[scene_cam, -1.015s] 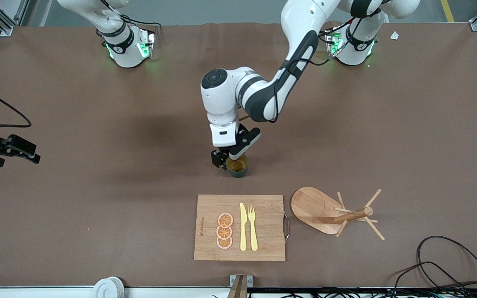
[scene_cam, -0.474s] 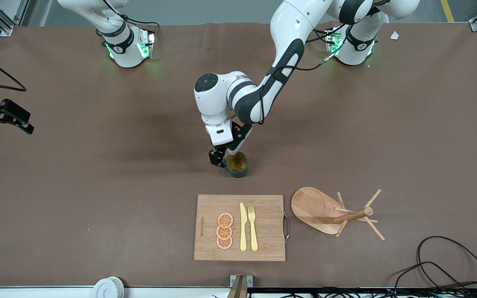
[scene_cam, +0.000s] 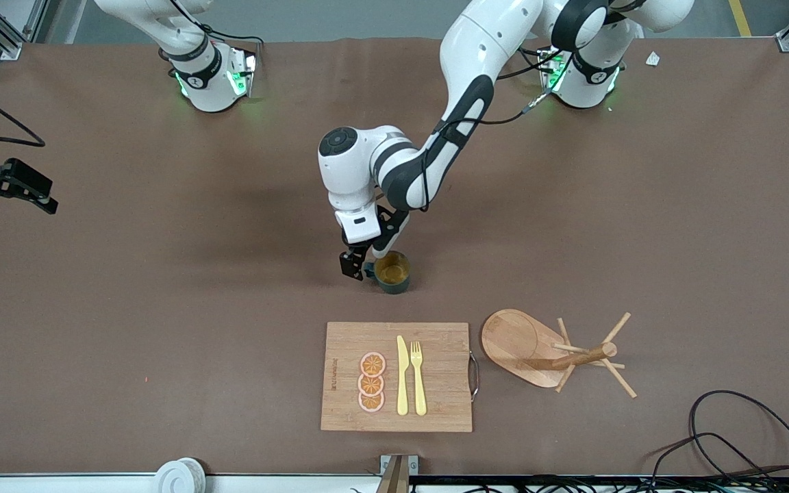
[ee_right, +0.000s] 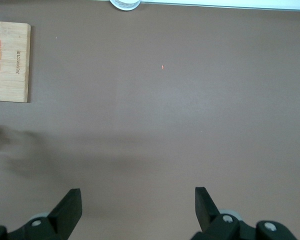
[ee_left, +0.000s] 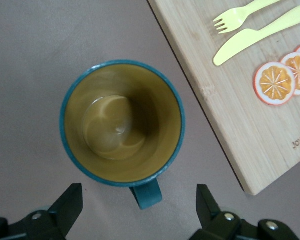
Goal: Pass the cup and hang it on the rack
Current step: 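Lower the left gripper onto the mug handle and close it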
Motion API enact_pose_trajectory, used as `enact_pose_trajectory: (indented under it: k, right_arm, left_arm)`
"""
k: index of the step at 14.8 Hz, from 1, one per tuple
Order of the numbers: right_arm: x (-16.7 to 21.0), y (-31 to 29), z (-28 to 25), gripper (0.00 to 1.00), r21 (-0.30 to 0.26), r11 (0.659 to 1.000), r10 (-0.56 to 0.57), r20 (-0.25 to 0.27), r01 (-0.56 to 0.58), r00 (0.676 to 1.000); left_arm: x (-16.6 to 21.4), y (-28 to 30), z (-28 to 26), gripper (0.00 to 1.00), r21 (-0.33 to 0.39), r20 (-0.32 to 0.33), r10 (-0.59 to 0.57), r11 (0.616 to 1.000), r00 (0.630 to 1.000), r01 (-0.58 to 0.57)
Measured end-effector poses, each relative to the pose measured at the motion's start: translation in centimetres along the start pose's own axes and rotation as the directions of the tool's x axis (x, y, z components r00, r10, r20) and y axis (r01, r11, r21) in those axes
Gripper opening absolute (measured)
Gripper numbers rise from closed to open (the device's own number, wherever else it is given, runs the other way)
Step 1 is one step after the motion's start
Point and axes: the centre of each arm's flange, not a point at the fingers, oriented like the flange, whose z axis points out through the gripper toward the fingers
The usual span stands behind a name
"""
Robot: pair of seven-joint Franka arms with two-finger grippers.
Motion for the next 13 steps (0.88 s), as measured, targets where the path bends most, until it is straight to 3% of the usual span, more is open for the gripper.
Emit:
enact_pose_trajectory:
  k: [3, 8, 13]
  right_arm:
    - [0.0, 0.7, -2.1, 1.0, -0.014, 1.0, 0.01, -0.028, -0.01, 1.0]
    - [-0.1, 2.0, -2.2, 1.0, -0.016, 0.999, 0.032, -0.023, -0.032, 0.999]
    - [0.0, 1.8, -4.1, 1.0, -0.019, 0.999, 0.029, -0.053, -0.03, 0.998]
  left_arm:
    - [0.0, -0.5, 0.8, 1.0, 0.028, -0.019, -0.012, 1.0, 1.0, 0.013]
    - [-0.6, -2.5, 1.4, 1.0, 0.14, -0.096, 0.015, 0.99, 0.995, -0.002]
    - [-2.8, -4.6, 0.9, 0.98, 0.21, -0.114, 0.152, 0.97, 0.982, -0.126]
